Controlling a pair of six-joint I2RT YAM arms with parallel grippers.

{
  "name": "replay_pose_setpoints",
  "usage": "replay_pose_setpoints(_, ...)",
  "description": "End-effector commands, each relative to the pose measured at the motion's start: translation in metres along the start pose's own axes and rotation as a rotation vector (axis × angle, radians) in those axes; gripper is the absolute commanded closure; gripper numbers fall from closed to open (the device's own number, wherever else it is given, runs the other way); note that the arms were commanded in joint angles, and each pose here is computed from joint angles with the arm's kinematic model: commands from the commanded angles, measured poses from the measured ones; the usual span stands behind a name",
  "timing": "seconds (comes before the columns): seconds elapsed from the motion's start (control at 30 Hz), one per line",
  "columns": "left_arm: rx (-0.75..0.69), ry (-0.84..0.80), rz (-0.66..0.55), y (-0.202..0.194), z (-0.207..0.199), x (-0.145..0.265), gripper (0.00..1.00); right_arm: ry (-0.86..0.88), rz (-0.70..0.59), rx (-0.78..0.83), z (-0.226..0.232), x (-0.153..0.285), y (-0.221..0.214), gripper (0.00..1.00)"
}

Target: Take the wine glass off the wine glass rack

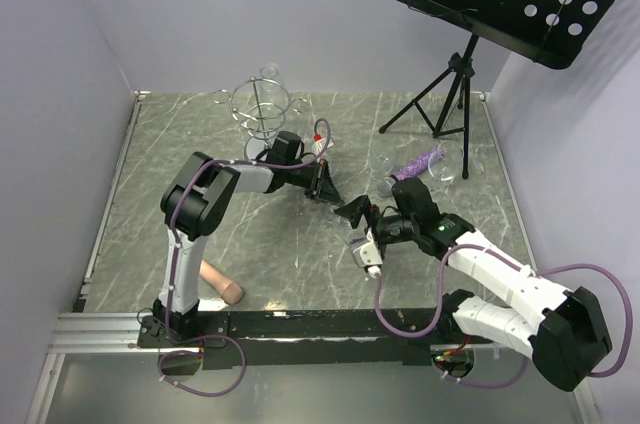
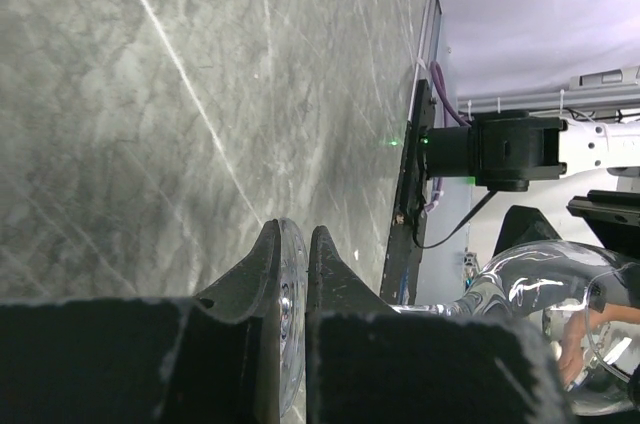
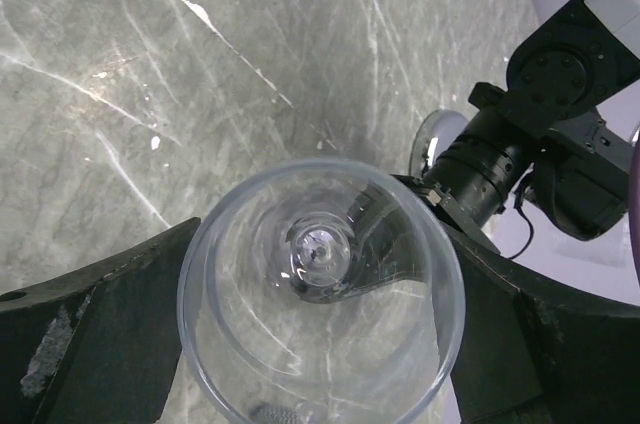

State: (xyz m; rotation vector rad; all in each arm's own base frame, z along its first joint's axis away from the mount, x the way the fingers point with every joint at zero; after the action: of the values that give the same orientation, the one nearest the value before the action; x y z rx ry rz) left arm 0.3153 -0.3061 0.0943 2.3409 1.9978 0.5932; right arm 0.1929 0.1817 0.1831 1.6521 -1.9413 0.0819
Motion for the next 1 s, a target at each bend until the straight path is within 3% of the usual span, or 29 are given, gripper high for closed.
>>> replay_pose_setpoints(0.0, -0.022, -0.060, 0.002, 0.012, -0.012, 0.001, 0.99, -0.011, -0.068, 0.035, -0.014, -0.001, 0.009, 0.09)
replay_pose_setpoints(0.33, -0.001, 0.012, -0.031, 0.016, -0.006, 0.001, 0.98, -0.034, -0.042, 0.012, -0.020, 0.004, 0.010, 0.30)
replay_pose_setpoints(0.47, -0.003, 0.061, -0.058, 0.018, -0.004, 0.003, 0.61, -0.041, -0.025, -0.030, -0.025, 0.007, 0.010, 0.34)
replay_pose_setpoints(0.5, -0.002, 0.075, -0.065, 0.018, -0.003, 0.004, 0.48, -0.041, -0.016, -0.051, -0.026, 0.009, 0.010, 0.35)
replay_pose_setpoints(0.67, -0.030, 0.121, -0.099, 0.021, -0.006, 0.009, 0.25, -0.054, 0.031, -0.174, -0.028, 0.016, 0.009, 0.39)
replay_pose_setpoints(0.73, -0.043, 0.143, -0.109, 0.023, -0.006, 0.011, 0.04, -0.074, 0.056, -0.263, -0.030, 0.019, 0.008, 0.39)
replay_pose_setpoints(0.77, -0.047, 0.147, -0.109, 0.022, -0.006, 0.012, 0.00, -0.086, 0.068, -0.308, -0.033, 0.021, 0.008, 0.40)
replay_pose_setpoints(0.97, -0.080, 0.182, -0.126, 0.022, -0.011, 0.019, 0.00, -0.170, 0.167, -0.531, -0.042, 0.032, -0.002, 0.41)
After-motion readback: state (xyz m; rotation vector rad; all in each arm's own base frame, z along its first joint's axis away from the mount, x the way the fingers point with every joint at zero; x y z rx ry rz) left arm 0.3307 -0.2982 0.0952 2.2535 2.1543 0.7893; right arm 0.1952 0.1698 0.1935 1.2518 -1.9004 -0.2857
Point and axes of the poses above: each gripper's point midway between its finger pads, its own x axis back along the fingers, its own z axis along the line the jaws close on, y = z × x, the point moved 7 cm from there along x, back along the fingers, and after that the axes turned 10 degrees about x, right-handed, at the moved point
